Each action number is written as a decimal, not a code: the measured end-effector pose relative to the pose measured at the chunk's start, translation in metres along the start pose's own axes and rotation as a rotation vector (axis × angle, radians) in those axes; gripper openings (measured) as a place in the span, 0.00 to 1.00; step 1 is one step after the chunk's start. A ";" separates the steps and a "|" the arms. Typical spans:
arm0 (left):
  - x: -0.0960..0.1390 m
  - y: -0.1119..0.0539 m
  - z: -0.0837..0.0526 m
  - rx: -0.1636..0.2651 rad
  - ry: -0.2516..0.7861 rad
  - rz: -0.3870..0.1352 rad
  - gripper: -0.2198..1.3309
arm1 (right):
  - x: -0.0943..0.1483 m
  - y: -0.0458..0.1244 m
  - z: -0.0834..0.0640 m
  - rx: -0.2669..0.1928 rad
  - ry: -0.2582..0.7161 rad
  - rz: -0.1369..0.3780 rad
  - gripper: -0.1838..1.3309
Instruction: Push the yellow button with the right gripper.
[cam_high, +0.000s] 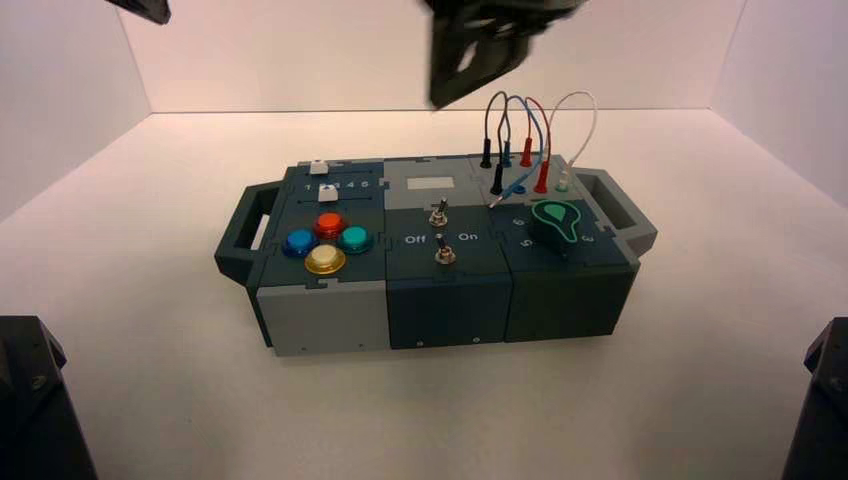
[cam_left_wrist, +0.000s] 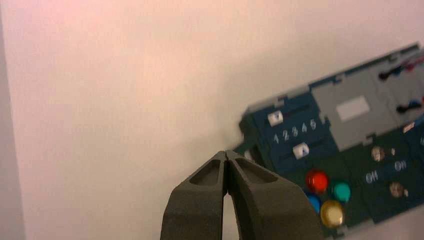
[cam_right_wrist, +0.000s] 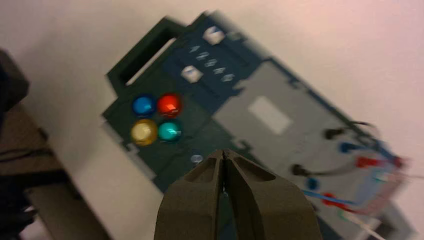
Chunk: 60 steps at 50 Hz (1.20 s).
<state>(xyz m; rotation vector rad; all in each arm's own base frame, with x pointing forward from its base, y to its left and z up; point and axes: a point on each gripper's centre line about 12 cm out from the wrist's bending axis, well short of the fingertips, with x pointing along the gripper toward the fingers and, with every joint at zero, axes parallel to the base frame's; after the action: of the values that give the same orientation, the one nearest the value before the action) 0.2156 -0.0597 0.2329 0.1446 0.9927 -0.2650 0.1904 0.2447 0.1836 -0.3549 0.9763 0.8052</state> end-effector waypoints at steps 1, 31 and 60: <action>0.001 0.000 -0.001 0.003 0.009 0.000 0.04 | 0.004 0.005 0.002 -0.004 0.013 0.009 0.03; 0.024 0.000 -0.012 0.003 0.164 -0.008 0.04 | 0.089 0.065 0.005 -0.079 0.288 0.086 0.03; 0.024 -0.001 -0.012 0.004 0.161 -0.009 0.04 | 0.109 0.080 -0.005 -0.028 0.352 0.124 0.03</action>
<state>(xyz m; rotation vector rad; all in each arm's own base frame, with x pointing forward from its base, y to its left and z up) 0.2179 -0.0612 0.2062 0.1670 1.1526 -0.2667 0.1615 0.3433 0.0959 -0.4747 1.3264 0.8867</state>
